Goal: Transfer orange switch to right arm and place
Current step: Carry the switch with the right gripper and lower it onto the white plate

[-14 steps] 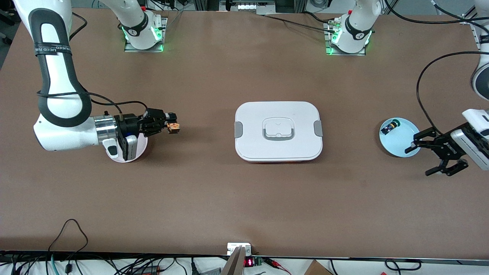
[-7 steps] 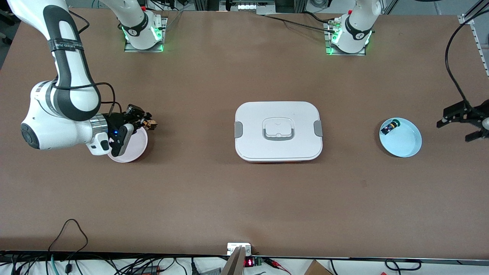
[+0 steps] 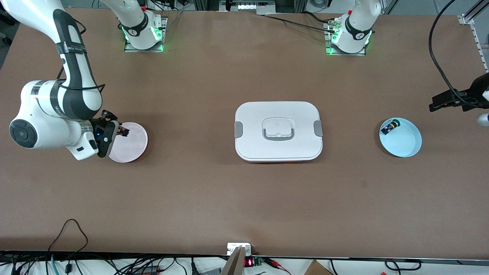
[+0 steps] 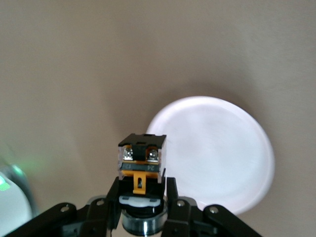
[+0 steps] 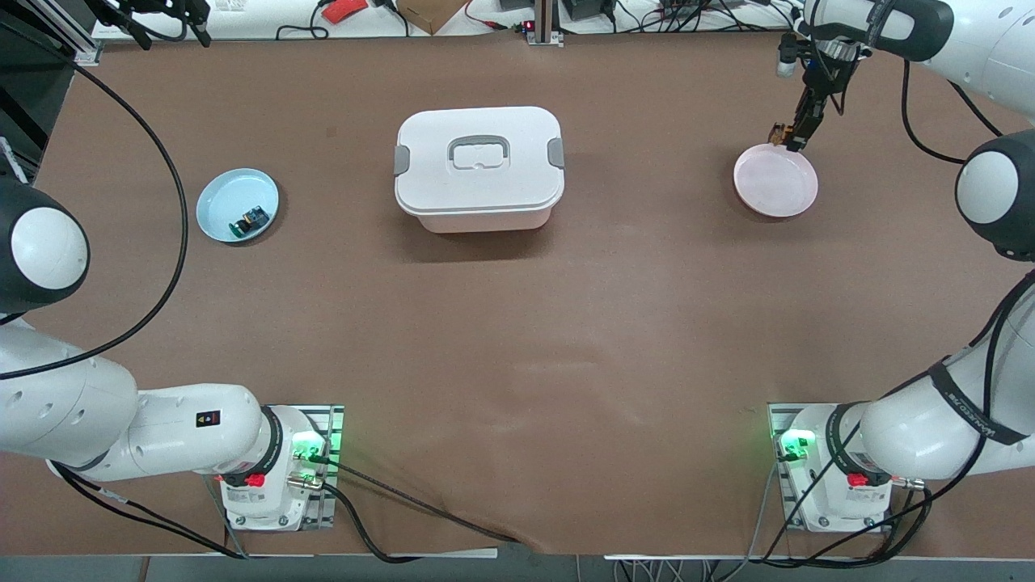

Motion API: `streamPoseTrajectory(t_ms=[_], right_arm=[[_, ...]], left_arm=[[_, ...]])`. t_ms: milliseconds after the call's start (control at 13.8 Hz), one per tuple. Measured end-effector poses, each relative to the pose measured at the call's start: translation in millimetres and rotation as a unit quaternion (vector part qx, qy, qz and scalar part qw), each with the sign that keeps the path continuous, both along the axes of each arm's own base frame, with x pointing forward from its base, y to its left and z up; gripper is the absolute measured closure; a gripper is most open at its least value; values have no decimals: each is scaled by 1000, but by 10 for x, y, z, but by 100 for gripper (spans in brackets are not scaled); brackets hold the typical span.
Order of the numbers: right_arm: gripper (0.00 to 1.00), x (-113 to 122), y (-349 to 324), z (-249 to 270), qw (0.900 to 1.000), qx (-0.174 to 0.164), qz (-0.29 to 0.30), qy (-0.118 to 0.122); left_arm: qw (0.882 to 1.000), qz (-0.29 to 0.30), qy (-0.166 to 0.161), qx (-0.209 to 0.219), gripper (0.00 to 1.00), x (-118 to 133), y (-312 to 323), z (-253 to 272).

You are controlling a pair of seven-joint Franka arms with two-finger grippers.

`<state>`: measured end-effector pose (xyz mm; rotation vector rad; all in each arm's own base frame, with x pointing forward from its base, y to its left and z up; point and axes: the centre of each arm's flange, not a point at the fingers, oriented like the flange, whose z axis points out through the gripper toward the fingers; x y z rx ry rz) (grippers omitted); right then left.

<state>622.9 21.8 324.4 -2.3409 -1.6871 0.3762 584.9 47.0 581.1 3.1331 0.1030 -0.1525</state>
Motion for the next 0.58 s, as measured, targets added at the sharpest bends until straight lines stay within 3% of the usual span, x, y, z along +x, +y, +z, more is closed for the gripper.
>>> streamPoseTrajectory(t_ms=[582], right_arm=[[62, -115, -286, -647, 989, 19, 122, -85]], left_arm=[[1000, 1, 1, 31, 0, 6, 1, 7]])
